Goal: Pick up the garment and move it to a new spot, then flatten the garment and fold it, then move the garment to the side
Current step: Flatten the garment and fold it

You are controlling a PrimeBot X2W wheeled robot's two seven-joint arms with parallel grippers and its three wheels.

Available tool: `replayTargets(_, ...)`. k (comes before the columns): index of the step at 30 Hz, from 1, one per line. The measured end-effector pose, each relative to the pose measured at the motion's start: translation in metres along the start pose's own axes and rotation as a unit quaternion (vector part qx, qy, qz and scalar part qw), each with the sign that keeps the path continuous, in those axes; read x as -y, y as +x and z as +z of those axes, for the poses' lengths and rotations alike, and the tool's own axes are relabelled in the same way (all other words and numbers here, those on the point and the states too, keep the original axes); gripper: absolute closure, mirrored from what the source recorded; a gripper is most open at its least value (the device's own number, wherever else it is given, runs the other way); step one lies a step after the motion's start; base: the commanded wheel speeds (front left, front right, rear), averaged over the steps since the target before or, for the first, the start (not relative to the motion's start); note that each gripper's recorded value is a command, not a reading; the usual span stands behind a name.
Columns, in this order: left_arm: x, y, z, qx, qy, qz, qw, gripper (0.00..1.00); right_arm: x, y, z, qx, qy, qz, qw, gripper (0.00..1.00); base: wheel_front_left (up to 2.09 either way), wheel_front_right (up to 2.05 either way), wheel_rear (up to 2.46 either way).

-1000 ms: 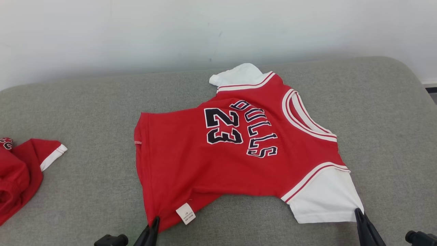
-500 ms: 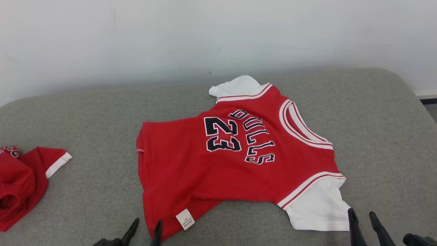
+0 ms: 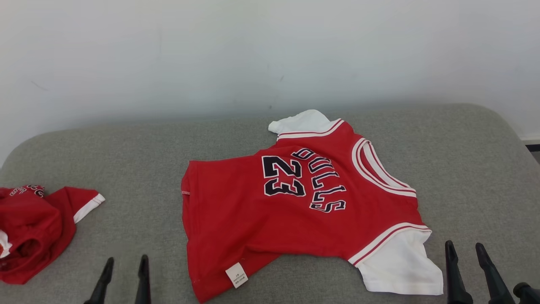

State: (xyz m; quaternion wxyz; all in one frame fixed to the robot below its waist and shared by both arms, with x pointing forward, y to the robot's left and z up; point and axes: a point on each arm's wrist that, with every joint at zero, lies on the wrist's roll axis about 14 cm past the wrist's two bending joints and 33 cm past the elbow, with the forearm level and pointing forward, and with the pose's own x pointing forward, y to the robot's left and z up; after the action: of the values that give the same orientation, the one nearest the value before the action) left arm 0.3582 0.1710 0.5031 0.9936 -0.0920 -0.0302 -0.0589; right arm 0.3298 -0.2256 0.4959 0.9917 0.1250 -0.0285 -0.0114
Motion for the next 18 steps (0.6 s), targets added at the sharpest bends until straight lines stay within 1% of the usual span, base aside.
replayTargets(5, -0.013, -0.015, 0.01, 0.015, 0.035, 0.028, 0.999, 0.0, -0.01, -0.005, 0.007, 0.013, -0.016, 0.012, 1.0, 0.0, 0.0, 0.0, 0.0)
replayTargets(7, -0.014, -0.021, 0.009, 0.015, 0.036, 0.039, 0.998, 0.0, -0.013, -0.01, 0.006, 0.013, -0.018, 0.012, 1.0, 0.0, 0.0, 0.0, 0.0)
replayTargets(10, -0.02, -0.03, 0.004, 0.005, 0.053, 0.049, 0.997, 0.0, -0.017, -0.014, 0.003, 0.009, -0.024, 0.016, 1.0, 0.0, 0.0, 0.0, 0.0)
replayTargets(14, -0.021, -0.037, -0.005, -0.012, 0.061, 0.053, 0.997, 0.0, -0.024, -0.017, -0.003, 0.0, -0.034, 0.026, 0.999, 0.0, 0.0, 0.0, 0.0)
replayTargets(18, -0.019, -0.039, -0.013, -0.024, 0.068, 0.048, 0.996, 0.0, -0.027, -0.017, -0.005, -0.002, -0.032, 0.028, 0.999, 0.0, 0.0, 0.0, 0.0)
